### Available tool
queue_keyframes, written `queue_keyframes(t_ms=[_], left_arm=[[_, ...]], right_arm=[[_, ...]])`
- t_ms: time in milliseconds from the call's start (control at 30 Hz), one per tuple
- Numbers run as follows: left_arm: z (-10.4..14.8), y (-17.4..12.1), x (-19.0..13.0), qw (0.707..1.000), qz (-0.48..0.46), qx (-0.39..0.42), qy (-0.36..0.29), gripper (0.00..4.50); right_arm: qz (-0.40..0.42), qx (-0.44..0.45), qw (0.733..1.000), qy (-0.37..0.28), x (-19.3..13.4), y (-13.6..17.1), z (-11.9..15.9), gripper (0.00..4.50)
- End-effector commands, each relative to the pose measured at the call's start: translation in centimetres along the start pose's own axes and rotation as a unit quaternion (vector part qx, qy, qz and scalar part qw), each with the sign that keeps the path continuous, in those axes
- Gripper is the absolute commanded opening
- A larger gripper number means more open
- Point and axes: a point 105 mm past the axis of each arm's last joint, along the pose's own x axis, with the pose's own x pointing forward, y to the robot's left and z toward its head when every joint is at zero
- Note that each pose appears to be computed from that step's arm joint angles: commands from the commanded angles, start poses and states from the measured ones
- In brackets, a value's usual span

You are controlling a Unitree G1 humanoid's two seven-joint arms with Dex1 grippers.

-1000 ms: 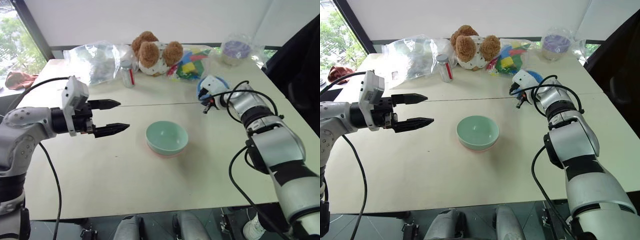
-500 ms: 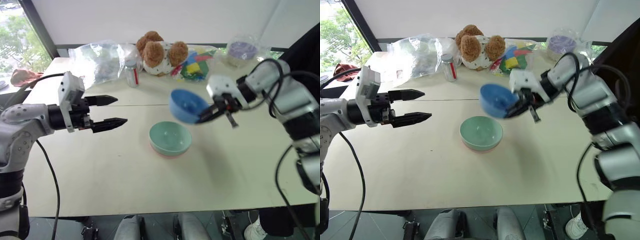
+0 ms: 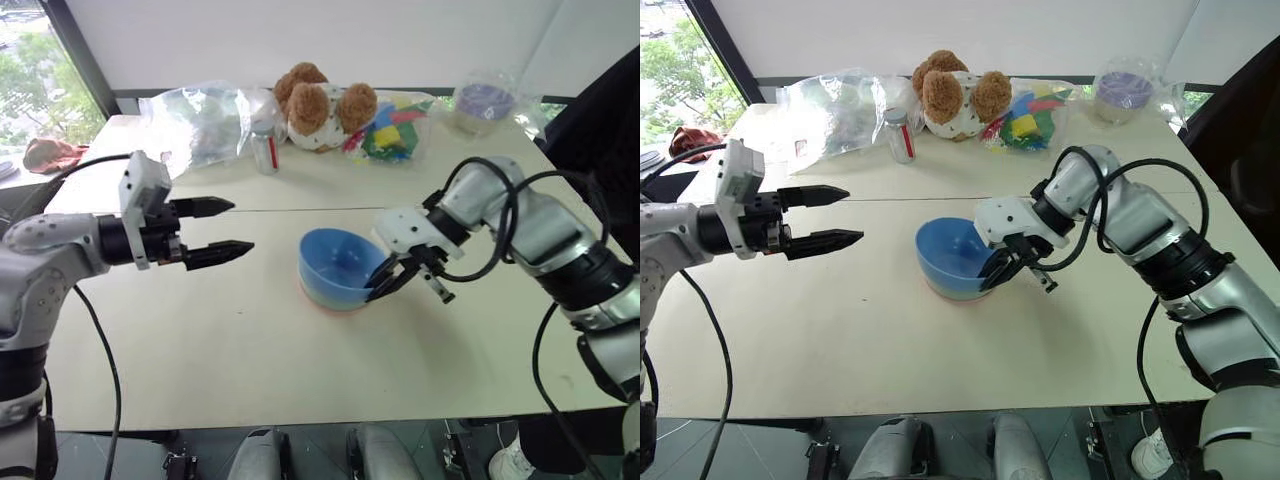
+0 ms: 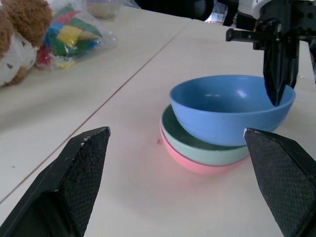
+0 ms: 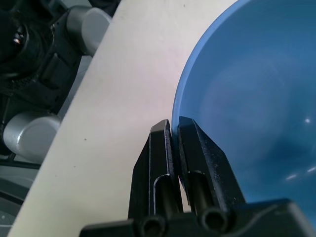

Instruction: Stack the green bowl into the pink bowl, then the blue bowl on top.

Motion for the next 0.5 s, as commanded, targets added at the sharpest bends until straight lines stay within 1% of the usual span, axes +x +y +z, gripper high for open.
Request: queue_keyframes(t_ms=[33, 133, 233, 267, 300, 333, 367, 433, 500], left_arm=[[1.0, -1.1, -0.3, 1.000, -0.011, 0.015, -0.009, 4.50], [1.0, -1.3, -0.2, 1.000, -0.011, 0.012, -0.008, 4.50], [1.1, -1.5, -0.2, 1.000, -0.015, 0.010, -0.008, 4.50], [1.1, -1.5, -0.2, 1.000, -0.015, 0.009, -0.009, 4.50], [1.1, -1.5, -0.2, 1.000, -0.016, 0.008, -0.007, 4.50], [1.1, -1.6, -0.2, 1.000, -0.017, 0.007, -0.006, 4.50], [1.1, -1.6, -0.1, 1.000, -0.019, 0.005, -0.007, 4.50], [1.2, -1.7, -0.1, 1.000, -0.021, 0.003, -0.007, 4.50], [1.0, -1.9, -0.2, 1.000, -0.024, 0.000, -0.001, 4.50]], right_arm=[[-0.009, -0.020, 1.000, 0.008, -0.5, -0.5, 0.2, 0.03], [-0.010, -0.020, 1.000, 0.010, -0.5, -0.6, 0.0, 0.95], [-0.017, -0.022, 1.000, 0.009, -1.1, -0.8, 0.3, 2.36], [-0.022, -0.024, 0.999, 0.009, -1.4, -0.8, 0.5, 3.03], [-0.032, -0.026, 0.999, 0.007, -1.9, -0.9, 0.7, 3.38], [-0.042, -0.028, 0.999, 0.006, -2.4, -1.0, 1.0, 4.00], [-0.056, -0.026, 0.998, 0.002, -3.2, -1.1, 1.4, 4.42], [-0.085, -0.018, 0.996, -0.011, -4.6, -1.1, 2.0, 4.47], [-0.128, 0.013, 0.991, -0.034, -6.6, -0.9, 2.5, 4.47]])
